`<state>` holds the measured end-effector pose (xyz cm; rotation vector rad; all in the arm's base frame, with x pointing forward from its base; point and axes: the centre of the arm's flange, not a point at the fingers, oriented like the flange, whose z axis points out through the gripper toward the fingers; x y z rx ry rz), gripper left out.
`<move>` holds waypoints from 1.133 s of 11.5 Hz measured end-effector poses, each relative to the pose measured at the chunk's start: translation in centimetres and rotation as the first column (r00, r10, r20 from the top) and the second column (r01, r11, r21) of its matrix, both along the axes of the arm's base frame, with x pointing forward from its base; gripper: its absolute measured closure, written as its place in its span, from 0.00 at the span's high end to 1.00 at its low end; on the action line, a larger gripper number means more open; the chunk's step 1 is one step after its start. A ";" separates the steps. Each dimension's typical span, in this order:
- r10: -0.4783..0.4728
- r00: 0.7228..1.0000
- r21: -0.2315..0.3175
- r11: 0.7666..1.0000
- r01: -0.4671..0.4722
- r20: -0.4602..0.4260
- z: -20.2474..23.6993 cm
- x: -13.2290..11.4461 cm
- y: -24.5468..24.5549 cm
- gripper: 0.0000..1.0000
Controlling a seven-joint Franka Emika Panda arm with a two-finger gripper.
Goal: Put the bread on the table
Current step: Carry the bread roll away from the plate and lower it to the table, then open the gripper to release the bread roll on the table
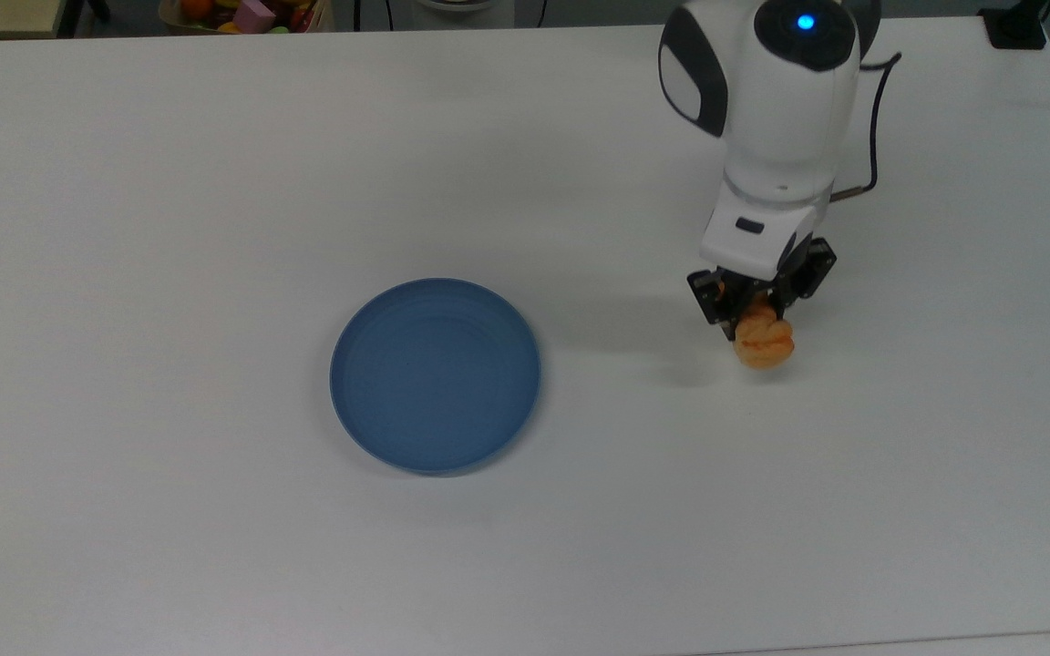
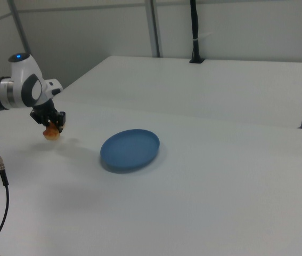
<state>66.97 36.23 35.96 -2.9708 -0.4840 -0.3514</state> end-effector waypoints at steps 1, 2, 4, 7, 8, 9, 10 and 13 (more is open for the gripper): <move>0.001 1.000 0.008 1.000 -0.001 0.014 -1.7 0.3 0.3 0.47; 0.003 1.000 0.011 1.000 -0.003 0.025 -3.3 0.6 0.6 0.47; 0.003 0.999 0.016 1.000 -0.003 0.035 -5.2 0.8 0.8 0.47; 0.006 0.999 0.017 1.000 -0.007 0.038 -5.5 0.8 1.0 0.49; 0.007 0.999 0.017 1.000 -0.007 0.037 -5.6 0.8 1.1 0.58; 0.007 0.999 0.016 1.000 -0.007 0.035 -5.8 0.7 1.1 0.70; 0.007 0.999 0.016 1.000 -0.007 0.035 -5.8 0.8 1.1 0.85; 0.005 0.997 0.040 0.999 -0.008 0.083 -1.9 1.0 1.2 1.00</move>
